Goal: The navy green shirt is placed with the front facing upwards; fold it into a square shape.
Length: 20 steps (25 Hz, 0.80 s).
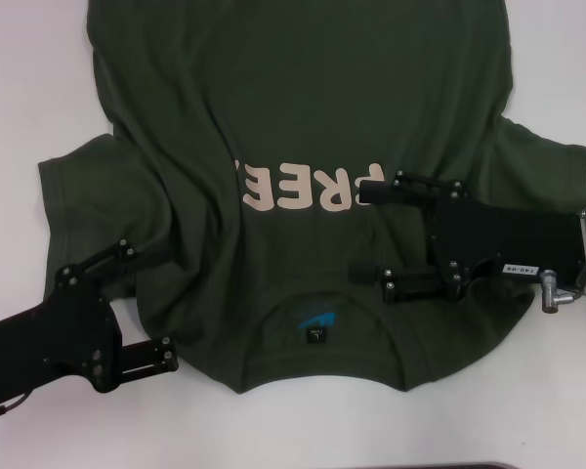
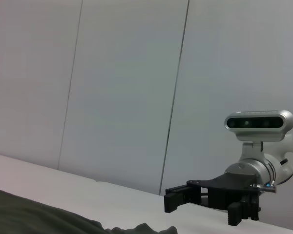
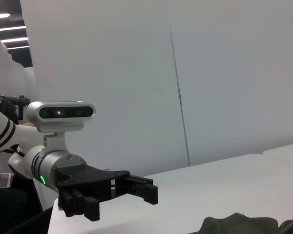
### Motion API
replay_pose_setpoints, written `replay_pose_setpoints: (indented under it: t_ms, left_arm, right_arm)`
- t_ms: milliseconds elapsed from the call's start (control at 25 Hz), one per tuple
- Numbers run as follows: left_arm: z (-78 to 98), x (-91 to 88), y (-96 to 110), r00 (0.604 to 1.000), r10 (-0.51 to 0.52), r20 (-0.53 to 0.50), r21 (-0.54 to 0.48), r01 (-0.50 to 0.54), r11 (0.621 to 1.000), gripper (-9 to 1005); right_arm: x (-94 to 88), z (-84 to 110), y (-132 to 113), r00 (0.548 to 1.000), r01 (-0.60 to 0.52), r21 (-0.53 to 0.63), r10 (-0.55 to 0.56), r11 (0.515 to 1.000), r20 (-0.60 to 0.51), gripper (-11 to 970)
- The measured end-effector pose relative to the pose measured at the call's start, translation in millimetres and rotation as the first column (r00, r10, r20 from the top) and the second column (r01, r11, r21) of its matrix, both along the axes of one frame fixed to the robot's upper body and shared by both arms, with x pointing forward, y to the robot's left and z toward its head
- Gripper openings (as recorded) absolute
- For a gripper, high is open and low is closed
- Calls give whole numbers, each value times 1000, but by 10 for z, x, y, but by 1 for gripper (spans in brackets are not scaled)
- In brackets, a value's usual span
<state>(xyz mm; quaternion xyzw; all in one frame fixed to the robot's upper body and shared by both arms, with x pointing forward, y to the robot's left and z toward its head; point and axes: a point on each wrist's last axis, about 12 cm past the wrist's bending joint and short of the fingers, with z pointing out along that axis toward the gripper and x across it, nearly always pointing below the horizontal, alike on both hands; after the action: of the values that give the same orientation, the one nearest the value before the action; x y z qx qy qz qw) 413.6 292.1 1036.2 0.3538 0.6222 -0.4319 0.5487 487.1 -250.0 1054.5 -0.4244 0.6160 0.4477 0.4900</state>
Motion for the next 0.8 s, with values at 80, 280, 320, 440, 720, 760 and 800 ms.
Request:
replay_pose_setpoints:
  t_ms: [80,280,320,440,720,760,800]
  left_arm:
    - [0,-1,0,1000,0,0,0,0,1000,872]
    - [2,-5,-3,1000,-4,0,-3,4,1000,872]
    - [3,-5,-3,1000,-5,0,-3,5,1000,872]
    - [2,-7,-10,1000,-7,0,-5,7,1000,872]
    - [7,1,-10,1000,3,-22,-20,-3,1000,873]
    - [20,19,-4,999,14,-45,-36,-15,999,873]
    - [52,64,13,996,31,-79,-63,-36,997,873]
  right_arm:
    - [3,2,4,1000,-2,-1,2,1000,1,945]
    - [-6,-4,1,1000,-2,-1,2,1000,-2,945]
    - [-10,-6,-2,1000,-2,-1,2,1000,-3,945]
    - [-15,-7,-8,1000,-2,-1,2,1000,-4,945]
    - [-17,-5,-9,1000,-3,0,3,1000,-3,945]
    - [-17,-5,-9,1000,-4,1,4,1000,-3,945]
    - [-17,-4,-9,1000,-4,1,4,1000,-4,945]
